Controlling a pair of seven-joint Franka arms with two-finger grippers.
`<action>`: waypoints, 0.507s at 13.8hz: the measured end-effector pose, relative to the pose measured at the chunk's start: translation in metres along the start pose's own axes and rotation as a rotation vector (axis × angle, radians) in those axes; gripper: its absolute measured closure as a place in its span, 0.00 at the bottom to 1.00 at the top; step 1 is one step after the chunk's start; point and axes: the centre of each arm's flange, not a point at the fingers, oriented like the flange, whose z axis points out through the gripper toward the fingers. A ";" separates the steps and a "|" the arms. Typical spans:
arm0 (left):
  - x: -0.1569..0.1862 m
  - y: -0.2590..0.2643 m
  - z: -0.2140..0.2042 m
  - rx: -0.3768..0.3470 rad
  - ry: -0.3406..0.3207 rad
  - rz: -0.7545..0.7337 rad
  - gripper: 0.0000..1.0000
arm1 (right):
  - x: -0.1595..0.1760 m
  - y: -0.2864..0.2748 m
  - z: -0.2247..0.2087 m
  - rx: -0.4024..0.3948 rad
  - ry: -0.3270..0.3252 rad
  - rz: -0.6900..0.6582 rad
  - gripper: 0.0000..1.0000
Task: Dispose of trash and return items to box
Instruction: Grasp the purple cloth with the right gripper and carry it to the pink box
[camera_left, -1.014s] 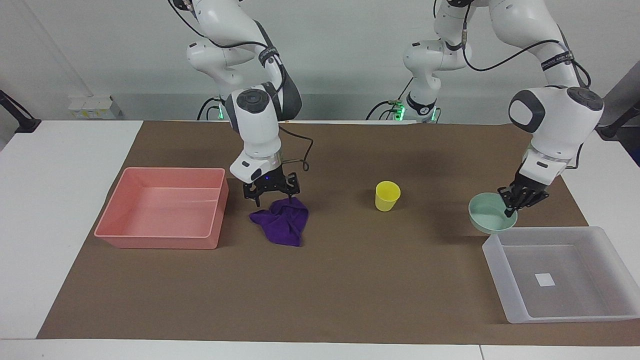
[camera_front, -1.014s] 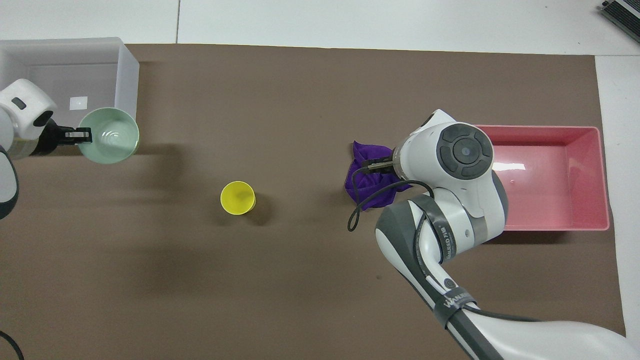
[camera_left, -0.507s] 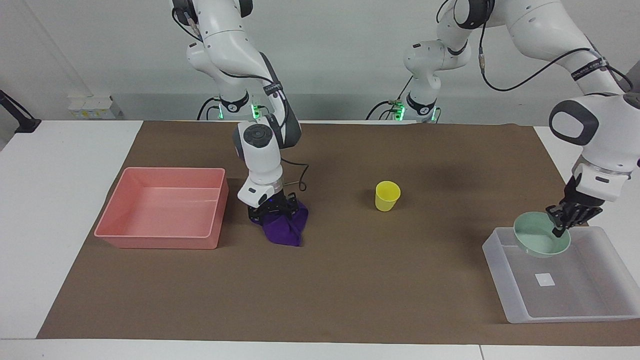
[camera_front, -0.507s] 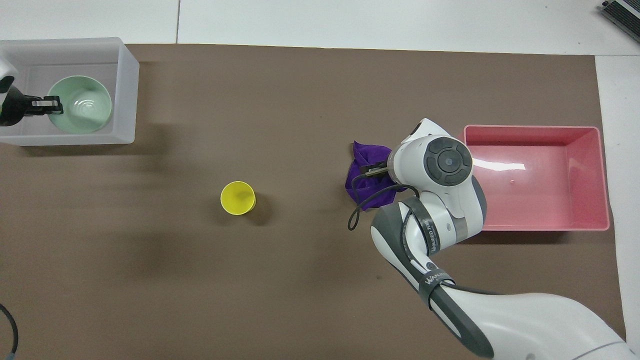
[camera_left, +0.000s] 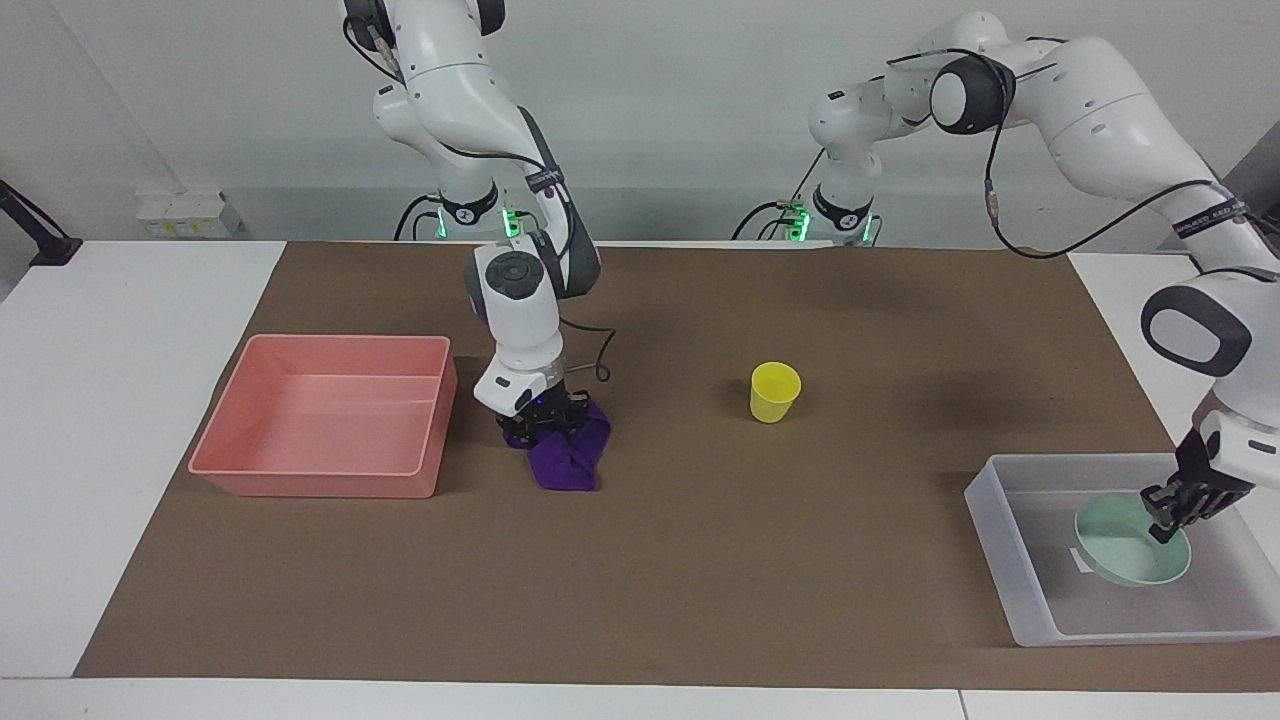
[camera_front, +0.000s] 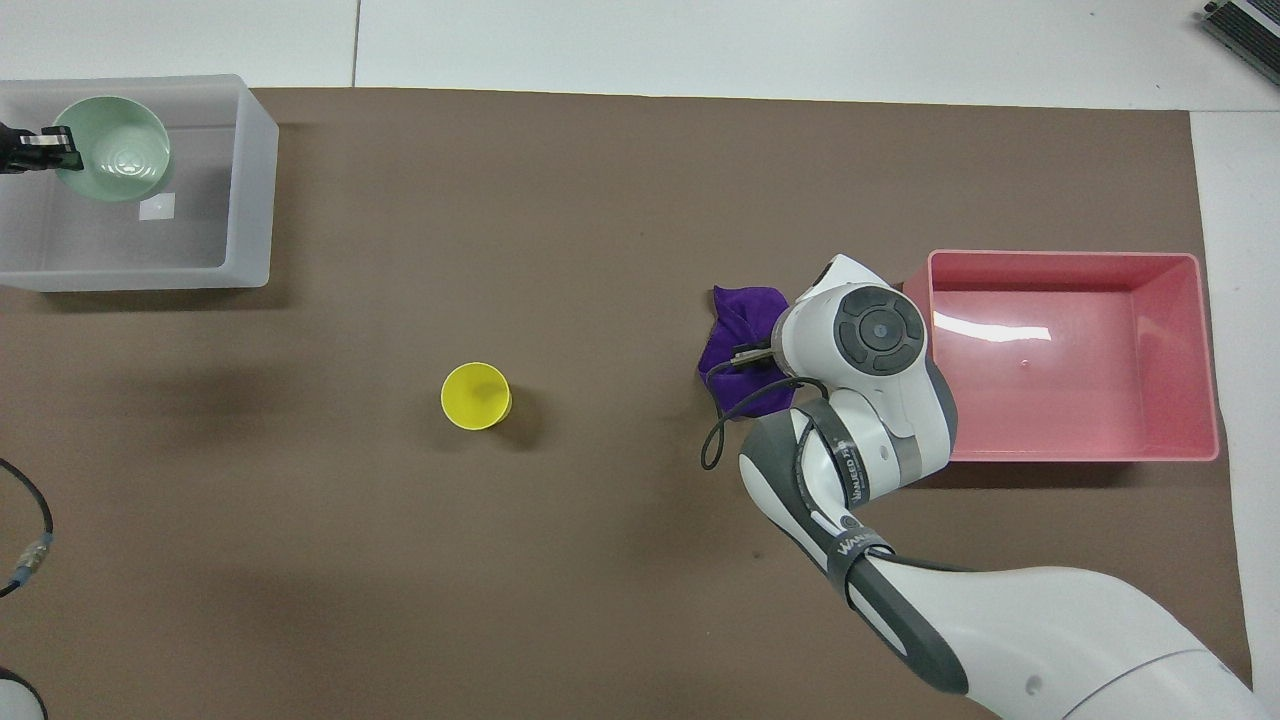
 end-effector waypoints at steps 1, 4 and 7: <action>0.001 -0.001 0.011 -0.003 0.007 -0.001 0.96 | 0.001 0.000 -0.006 -0.002 -0.009 0.017 0.67; 0.001 0.000 0.034 -0.005 0.018 -0.002 0.96 | 0.006 -0.001 -0.039 -0.002 -0.009 0.078 0.85; -0.004 -0.002 0.051 -0.003 0.022 -0.005 0.96 | 0.009 0.006 -0.107 0.000 0.011 0.108 0.87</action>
